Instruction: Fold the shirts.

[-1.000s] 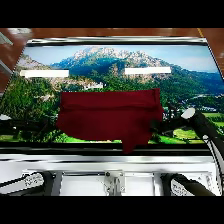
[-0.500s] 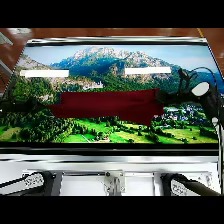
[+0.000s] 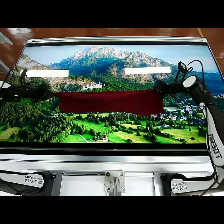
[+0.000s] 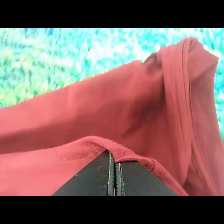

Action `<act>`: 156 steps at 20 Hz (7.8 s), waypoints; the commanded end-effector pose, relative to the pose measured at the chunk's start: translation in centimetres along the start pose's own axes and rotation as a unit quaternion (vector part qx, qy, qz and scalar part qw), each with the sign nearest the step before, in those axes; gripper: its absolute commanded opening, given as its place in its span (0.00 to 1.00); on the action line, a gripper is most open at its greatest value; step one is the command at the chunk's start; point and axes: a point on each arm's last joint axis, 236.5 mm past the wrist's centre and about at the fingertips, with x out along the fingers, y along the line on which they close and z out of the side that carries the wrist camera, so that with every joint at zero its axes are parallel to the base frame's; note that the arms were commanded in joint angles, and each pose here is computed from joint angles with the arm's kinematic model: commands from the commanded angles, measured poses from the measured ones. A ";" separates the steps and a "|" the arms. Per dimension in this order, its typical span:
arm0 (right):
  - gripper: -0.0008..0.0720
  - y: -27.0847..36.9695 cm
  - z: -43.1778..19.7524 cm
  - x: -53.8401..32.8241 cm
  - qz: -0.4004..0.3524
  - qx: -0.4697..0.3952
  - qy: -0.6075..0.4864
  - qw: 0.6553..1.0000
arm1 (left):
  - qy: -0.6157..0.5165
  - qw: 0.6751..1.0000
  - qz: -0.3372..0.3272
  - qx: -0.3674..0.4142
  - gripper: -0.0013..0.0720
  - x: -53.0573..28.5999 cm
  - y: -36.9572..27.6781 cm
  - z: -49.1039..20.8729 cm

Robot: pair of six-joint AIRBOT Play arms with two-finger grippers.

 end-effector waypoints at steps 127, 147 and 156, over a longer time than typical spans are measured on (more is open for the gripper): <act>0.10 -4.2 14.9 -25.4 0.092 0.063 -0.117 0.987 | -0.094 0.907 -0.326 0.251 0.07 -16.9 -33.8 -9.3; 0.10 -34.4 -13.3 -31.7 -0.180 0.426 0.133 0.877 | -0.068 0.904 -0.338 0.253 0.07 -16.8 -34.5 -10.9; 0.10 -36.2 -23.5 -27.3 -0.216 0.448 0.206 0.843 | -0.070 0.904 -0.337 0.252 0.07 -16.8 -34.5 -10.8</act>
